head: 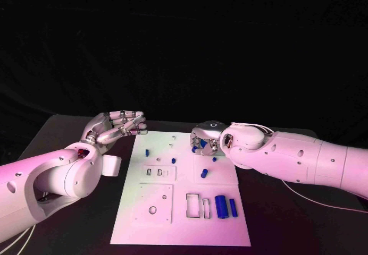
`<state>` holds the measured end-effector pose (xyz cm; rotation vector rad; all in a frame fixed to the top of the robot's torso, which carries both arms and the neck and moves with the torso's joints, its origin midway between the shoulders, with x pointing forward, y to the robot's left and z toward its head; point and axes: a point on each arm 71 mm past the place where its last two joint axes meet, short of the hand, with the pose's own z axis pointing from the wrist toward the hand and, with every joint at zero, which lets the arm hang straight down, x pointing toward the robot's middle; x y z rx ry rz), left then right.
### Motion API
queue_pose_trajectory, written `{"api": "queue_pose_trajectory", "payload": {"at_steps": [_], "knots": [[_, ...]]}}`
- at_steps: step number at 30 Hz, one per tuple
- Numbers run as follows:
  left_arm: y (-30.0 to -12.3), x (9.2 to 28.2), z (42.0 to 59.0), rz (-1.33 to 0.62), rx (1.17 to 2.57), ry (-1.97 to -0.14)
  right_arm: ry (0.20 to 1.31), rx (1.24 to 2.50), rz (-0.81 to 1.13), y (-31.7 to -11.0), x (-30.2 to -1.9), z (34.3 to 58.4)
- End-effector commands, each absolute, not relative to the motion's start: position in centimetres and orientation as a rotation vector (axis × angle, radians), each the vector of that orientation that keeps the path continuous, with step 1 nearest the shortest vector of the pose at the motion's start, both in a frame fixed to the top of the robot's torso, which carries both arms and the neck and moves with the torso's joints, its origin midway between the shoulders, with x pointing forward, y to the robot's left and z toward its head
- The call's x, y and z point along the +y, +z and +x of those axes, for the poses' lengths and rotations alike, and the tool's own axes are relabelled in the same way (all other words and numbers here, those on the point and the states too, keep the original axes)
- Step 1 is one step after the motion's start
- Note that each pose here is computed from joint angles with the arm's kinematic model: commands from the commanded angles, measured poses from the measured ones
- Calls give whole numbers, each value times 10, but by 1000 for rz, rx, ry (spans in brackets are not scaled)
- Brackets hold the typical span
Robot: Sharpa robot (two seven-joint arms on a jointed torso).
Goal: Assemble the parts on the task board
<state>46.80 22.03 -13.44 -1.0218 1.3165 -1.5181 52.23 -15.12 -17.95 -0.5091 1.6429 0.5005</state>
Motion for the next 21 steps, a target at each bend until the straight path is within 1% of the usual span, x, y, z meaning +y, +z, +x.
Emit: {"api": "queue_pose_trajectory", "payload": {"at_steps": [1,6,13,21], "knots": [[-132,219,468,-1013,1320,-1540,491,1588,-489,-176,-152,523],[-133,219,468,-1014,1321,-1540,482,1516,-456,-171,-152,522],[-133,219,469,-1016,1322,-1540,521,1431,-419,-163,-143,517],[-133,218,470,-1018,1324,-1543,541,1360,-383,-158,-132,524]]}}
